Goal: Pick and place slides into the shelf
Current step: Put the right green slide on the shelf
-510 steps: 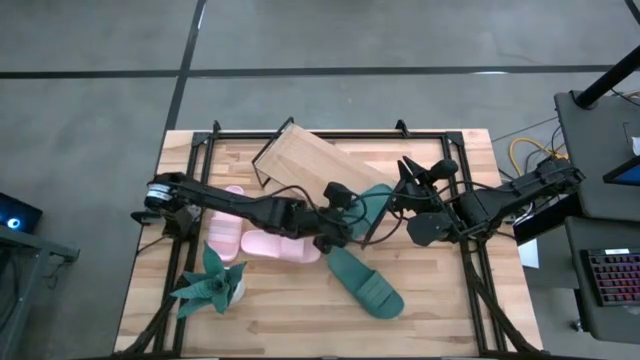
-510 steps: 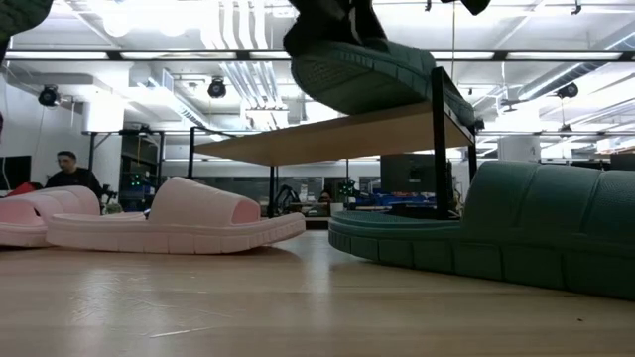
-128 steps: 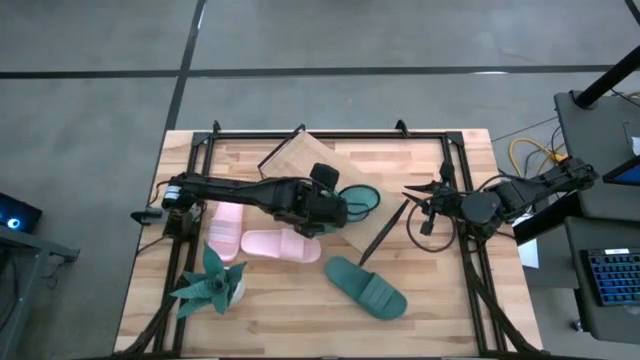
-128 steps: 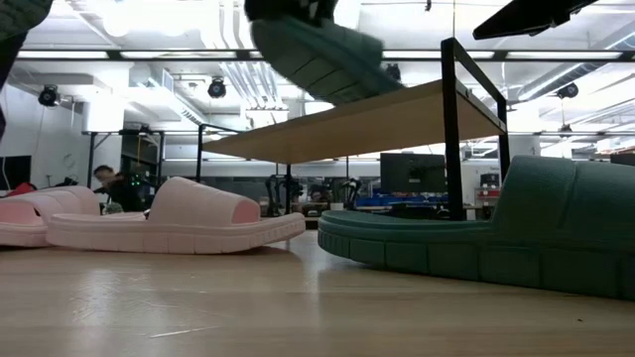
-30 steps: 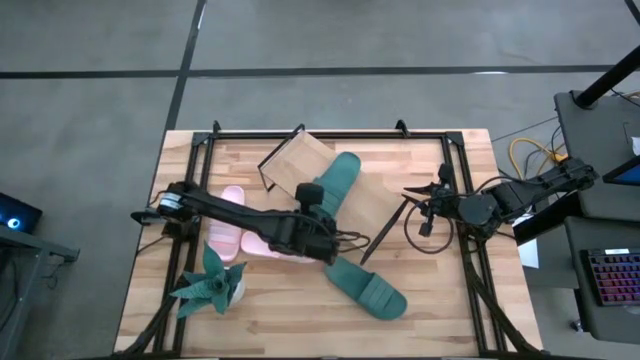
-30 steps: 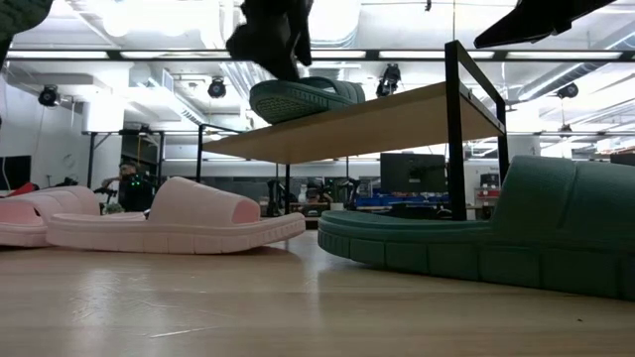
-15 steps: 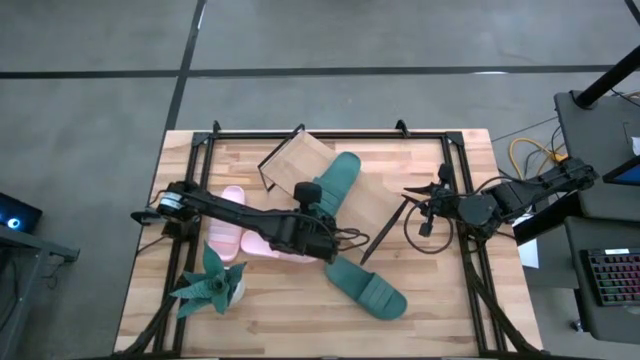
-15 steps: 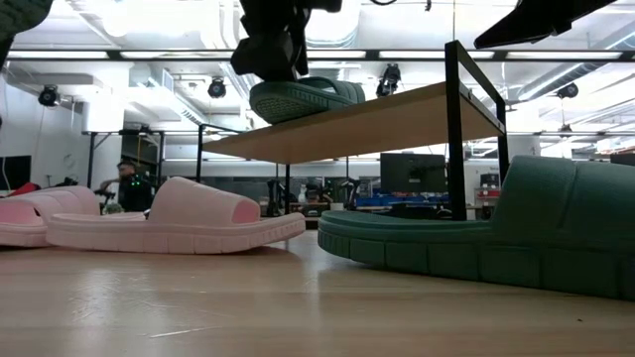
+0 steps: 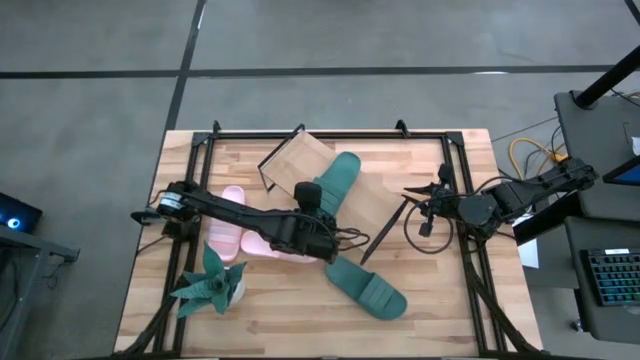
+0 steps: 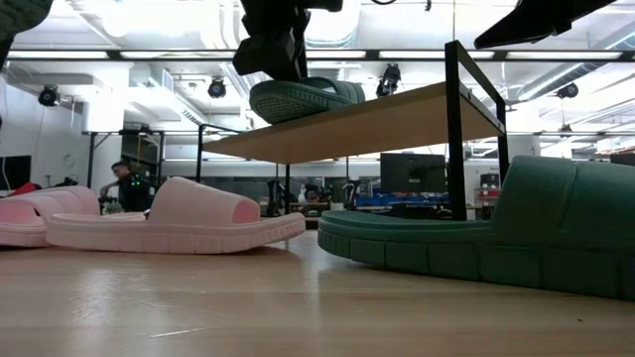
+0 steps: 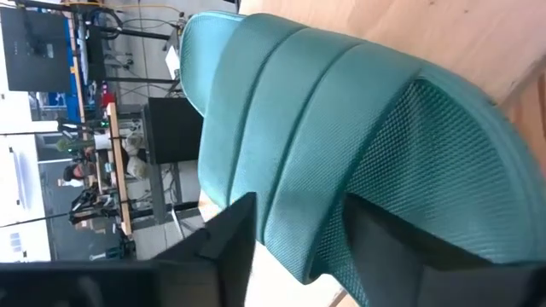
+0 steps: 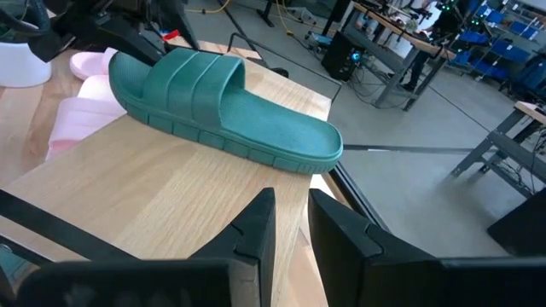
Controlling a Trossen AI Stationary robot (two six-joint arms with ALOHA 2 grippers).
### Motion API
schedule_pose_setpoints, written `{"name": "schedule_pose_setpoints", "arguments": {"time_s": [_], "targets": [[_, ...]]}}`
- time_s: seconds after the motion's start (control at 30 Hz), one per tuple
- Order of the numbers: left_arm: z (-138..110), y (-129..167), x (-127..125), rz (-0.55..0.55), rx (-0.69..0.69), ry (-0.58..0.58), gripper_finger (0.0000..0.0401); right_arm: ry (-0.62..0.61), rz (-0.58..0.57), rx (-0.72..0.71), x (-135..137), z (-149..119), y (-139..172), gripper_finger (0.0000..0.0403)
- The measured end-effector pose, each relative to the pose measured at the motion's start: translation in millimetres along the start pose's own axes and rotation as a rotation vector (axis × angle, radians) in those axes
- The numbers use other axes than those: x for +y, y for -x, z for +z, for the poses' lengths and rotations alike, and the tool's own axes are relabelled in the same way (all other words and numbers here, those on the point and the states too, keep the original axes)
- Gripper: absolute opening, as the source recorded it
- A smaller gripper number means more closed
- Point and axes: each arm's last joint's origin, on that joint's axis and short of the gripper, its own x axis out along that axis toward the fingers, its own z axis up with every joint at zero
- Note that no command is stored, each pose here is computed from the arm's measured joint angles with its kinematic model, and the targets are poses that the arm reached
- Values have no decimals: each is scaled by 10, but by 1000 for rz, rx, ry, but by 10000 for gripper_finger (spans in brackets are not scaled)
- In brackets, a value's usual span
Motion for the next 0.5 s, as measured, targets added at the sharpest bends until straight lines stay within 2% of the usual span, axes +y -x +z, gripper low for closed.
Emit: {"name": "schedule_pose_setpoints", "arguments": {"time_s": [0.33, 0.4, 0.5], "targets": [[32, -4, 3, -2, -21, 29, 29, 0, 0, 0, 0, 0, 0, 63], [32, -3, 2, -2, -22, 29, 11, 0, 0, 0, 0, 0, 0, 63], [31, -3, 4, -1, -21, 29, 5, 0, 0, 0, 0, 0, 0, 63]]}}
